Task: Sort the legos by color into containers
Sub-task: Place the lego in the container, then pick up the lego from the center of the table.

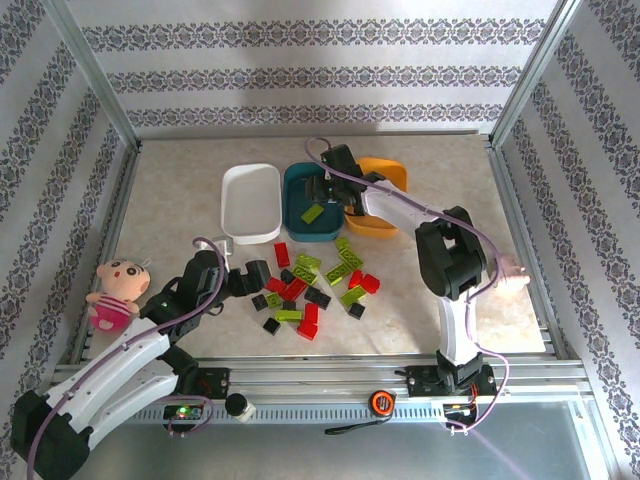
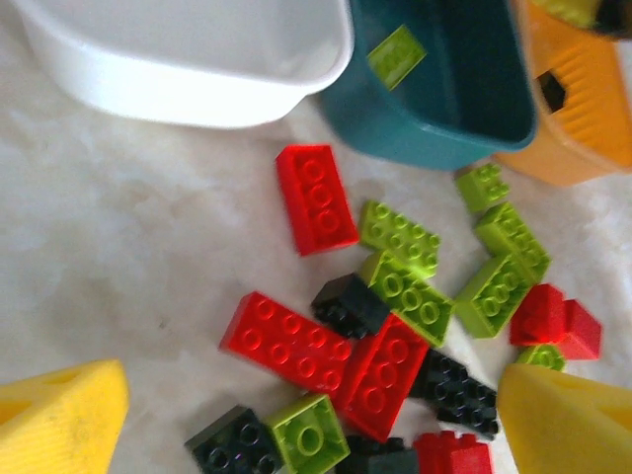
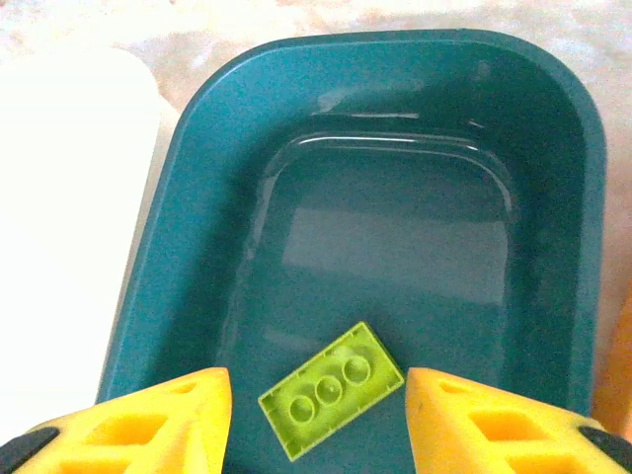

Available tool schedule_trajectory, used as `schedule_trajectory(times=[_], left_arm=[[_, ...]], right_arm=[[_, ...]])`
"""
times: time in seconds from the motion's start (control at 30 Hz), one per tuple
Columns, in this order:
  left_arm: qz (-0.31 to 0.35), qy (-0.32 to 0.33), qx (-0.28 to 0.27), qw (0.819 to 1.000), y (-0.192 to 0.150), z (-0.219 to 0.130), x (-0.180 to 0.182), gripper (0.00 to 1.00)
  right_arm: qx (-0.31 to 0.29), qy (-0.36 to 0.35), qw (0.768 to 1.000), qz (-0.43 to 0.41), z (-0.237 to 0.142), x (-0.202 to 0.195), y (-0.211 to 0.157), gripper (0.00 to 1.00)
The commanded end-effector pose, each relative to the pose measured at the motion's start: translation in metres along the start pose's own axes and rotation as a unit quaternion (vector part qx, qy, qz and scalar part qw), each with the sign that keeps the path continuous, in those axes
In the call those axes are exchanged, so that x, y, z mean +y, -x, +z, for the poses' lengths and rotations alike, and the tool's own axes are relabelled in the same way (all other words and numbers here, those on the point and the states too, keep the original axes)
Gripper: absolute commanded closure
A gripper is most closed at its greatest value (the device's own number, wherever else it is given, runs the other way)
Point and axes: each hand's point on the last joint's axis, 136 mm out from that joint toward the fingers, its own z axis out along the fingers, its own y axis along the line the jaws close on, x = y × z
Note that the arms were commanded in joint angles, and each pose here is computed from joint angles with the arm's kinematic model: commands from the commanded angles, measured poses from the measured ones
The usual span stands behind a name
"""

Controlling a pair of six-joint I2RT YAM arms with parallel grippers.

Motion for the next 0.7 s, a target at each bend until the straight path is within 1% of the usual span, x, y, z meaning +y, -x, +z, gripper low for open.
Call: schedule_trajectory(times=[0.0,0.07,0.17,0.27,0.4,0.5,0.6,0.67], left_arm=[[0.007,0.040,0.052,0.998,-0.018,0.005,0.012,0.07],[0.017,0.052,0.072,0.996,-0.025,0.016,0.016,0.08],[0.025,0.050,0.082,0.995,-0.022,0.036,0.009,0.08],[0.038,0.035,0.066,0.996,-0.004,0.059,-0.009,0.09],[0.064,0.044,0.041,0.996,0.019,0.090,-0.023,0.13],[0.074,0.064,0.029,0.995,0.026,0.112,-0.022,0.16],[0.083,0.108,0.026,0.990,0.029,0.129,-0.009,0.22],[0.085,0.124,0.023,0.988,0.029,0.138,-0.003,0.22]], right_arm=[[-0.022,0.025,0.999,-0.001,-0.032,0.010,0.002,0.49],[-0.024,0.033,0.999,-0.002,-0.041,0.012,-0.008,0.49],[-0.026,0.039,0.999,-0.004,-0.052,0.014,-0.024,0.48],[-0.028,0.042,0.999,0.000,-0.062,0.011,-0.038,0.47],[-0.034,0.045,0.998,0.009,-0.078,0.005,-0.050,0.47],[-0.038,0.042,0.998,0.010,-0.089,0.000,-0.056,0.47],[-0.044,0.041,0.998,0.011,-0.100,-0.004,-0.060,0.47],[-0.048,0.043,0.998,0.012,-0.107,-0.005,-0.063,0.46]])
